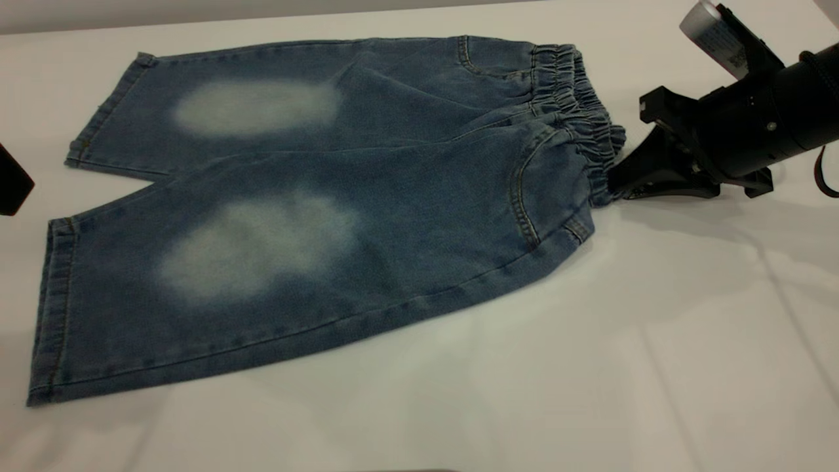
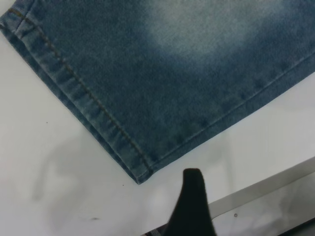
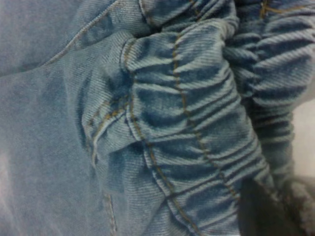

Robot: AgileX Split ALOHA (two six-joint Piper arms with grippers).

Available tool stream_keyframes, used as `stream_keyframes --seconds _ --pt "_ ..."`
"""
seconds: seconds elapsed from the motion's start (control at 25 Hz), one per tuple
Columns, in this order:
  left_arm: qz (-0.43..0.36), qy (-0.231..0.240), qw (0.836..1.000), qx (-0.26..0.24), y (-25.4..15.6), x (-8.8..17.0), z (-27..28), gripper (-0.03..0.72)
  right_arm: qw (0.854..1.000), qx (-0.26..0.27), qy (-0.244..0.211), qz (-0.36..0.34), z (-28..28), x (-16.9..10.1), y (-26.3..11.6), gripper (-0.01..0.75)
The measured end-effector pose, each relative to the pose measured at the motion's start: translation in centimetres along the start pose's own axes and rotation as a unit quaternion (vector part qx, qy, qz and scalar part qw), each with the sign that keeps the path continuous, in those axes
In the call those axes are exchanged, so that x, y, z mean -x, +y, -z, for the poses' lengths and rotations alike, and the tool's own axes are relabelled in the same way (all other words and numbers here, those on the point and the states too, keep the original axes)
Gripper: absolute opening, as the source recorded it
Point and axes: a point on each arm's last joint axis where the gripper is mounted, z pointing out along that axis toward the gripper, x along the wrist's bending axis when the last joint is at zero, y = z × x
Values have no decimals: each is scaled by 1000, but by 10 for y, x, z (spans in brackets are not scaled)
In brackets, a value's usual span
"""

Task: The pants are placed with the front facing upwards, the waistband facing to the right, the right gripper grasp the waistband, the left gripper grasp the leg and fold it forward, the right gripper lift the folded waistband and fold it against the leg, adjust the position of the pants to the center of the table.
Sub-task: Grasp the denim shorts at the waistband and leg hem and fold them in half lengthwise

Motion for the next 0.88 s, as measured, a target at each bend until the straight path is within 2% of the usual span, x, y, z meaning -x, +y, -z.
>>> stream_keyframes --seconds 0.16,0.4,0.72,0.88 --pt "0 1 1000 0 0 0 0 557 1000 5 2 12 5 0 4 26" --pt "5 0 1000 -16 -6 -1 -10 557 998 54 2 28 57 -9 34 22" --pt "-3 10 999 -47 -7 -9 -30 557 999 19 11 39 56 -19 29 20" --pt "-47 28 994 -91 -12 -16 -45 557 999 10 18 50 50 -27 26 22"
